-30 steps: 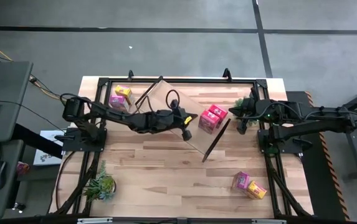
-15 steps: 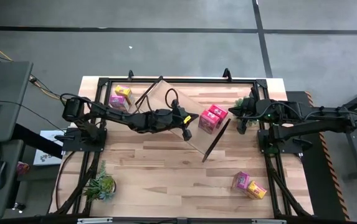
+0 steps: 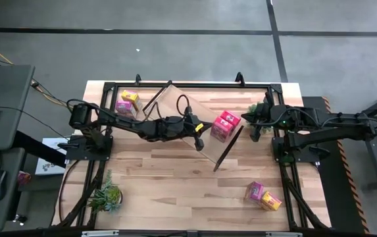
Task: Stack cereal on shelf
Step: Put the red cereal box on the shelf, then put the top purple cereal box on the shelf
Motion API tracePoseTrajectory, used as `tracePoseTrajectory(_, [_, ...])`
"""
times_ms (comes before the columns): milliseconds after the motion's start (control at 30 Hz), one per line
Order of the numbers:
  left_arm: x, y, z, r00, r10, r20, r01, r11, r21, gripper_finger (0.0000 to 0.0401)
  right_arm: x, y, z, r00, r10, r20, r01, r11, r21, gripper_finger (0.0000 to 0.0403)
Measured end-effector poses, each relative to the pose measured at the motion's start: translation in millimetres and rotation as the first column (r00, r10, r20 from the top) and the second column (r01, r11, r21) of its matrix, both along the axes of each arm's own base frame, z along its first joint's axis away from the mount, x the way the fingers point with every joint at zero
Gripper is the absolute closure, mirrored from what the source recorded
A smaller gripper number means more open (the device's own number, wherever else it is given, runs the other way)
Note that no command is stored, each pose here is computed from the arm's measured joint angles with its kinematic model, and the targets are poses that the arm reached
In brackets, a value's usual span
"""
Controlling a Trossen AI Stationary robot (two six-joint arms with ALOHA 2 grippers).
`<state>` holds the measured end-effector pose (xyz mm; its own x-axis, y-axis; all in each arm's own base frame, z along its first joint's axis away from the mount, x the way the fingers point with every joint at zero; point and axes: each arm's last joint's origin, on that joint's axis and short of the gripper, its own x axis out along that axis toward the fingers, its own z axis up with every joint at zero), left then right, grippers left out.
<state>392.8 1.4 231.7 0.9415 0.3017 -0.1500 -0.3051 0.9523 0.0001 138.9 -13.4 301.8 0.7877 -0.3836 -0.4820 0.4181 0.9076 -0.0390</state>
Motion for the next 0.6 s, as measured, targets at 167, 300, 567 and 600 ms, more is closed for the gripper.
tracePoseTrajectory(167, [4.9, -0.8, 2.0, 1.0, -0.025, 0.002, 0.025, 1.0, -0.004, 0.0401, 0.0, 0.0, 0.0, 1.0, 0.0, 0.0, 0.0, 1.0, 0.0, 0.0403])
tracePoseTrajectory(300, [5.9, -0.5, 2.3, 1.0, -0.015, 0.006, 0.015, 1.0, -0.002, 0.0401, -0.1, 0.0, 0.1, 1.0, 0.0, 0.001, 0.0, 1.0, 0.0, 0.0403])
tracePoseTrajectory(567, [-14.4, -2.1, 20.1, 0.989, 0.039, -0.141, -0.026, 0.995, 0.096, 0.0401, 0.0, 0.0, 0.1, 1.0, 0.001, 0.001, -0.001, 1.0, 0.0, 0.0403])
tracePoseTrajectory(600, [-23.1, -3.6, 26.2, 0.981, 0.063, -0.183, -0.043, 0.993, 0.113, 0.0401, -0.1, 0.0, 0.0, 1.0, 0.001, 0.001, -0.001, 1.0, 0.001, 0.0403])
